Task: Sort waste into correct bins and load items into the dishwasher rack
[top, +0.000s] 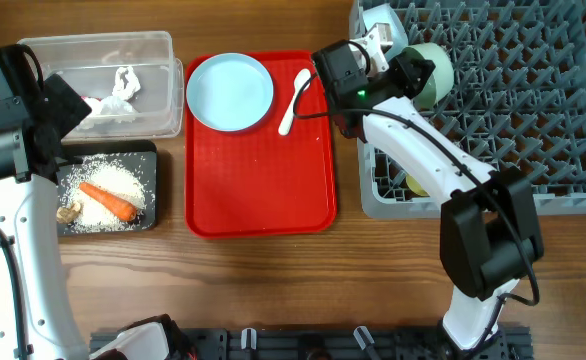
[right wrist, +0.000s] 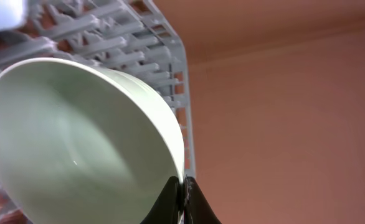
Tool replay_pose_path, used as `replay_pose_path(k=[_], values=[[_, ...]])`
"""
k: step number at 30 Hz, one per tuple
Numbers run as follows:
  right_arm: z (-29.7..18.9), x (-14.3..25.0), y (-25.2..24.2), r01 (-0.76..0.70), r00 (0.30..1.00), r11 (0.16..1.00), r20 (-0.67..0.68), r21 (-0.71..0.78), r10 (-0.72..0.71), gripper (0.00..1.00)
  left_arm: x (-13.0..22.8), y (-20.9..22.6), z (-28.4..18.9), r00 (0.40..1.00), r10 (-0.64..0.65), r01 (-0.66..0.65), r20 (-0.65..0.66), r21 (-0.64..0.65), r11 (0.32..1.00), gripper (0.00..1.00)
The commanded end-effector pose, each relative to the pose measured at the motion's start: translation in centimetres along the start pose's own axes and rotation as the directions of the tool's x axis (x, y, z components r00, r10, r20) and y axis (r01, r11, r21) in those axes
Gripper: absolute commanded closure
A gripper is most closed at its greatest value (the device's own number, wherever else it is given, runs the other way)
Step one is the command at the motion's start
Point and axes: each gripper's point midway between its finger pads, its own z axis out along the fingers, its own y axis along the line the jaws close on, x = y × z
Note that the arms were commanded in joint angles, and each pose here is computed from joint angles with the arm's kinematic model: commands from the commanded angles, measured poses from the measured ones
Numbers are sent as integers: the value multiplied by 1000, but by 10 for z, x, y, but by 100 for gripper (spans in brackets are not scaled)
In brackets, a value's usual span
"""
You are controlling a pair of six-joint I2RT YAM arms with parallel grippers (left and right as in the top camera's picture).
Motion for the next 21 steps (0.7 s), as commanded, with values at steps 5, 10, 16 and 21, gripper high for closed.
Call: replay_pose_path(k=[5, 10, 16, 21], values=[[-29, -17, 29, 31, 996, 994, 90, -105, -22, 96, -8, 3, -6, 1000, -11, 11, 26, -7, 1000, 0], [-38, -21, 39, 47, 993, 988, 118, -150, -30, 87, -8, 4, -6, 1000, -11, 11, 26, -7, 1000, 0], [-60, -29, 55, 82, 983, 975, 178, -208, -45, 84, -8, 4, -6, 1000, -11, 11, 26, -7, 1000, 0], [-75, -34, 60, 106, 975, 971, 215, -216, -58, 69, -8, 3, -6, 1000, -11, 11, 26, -7, 1000, 0]])
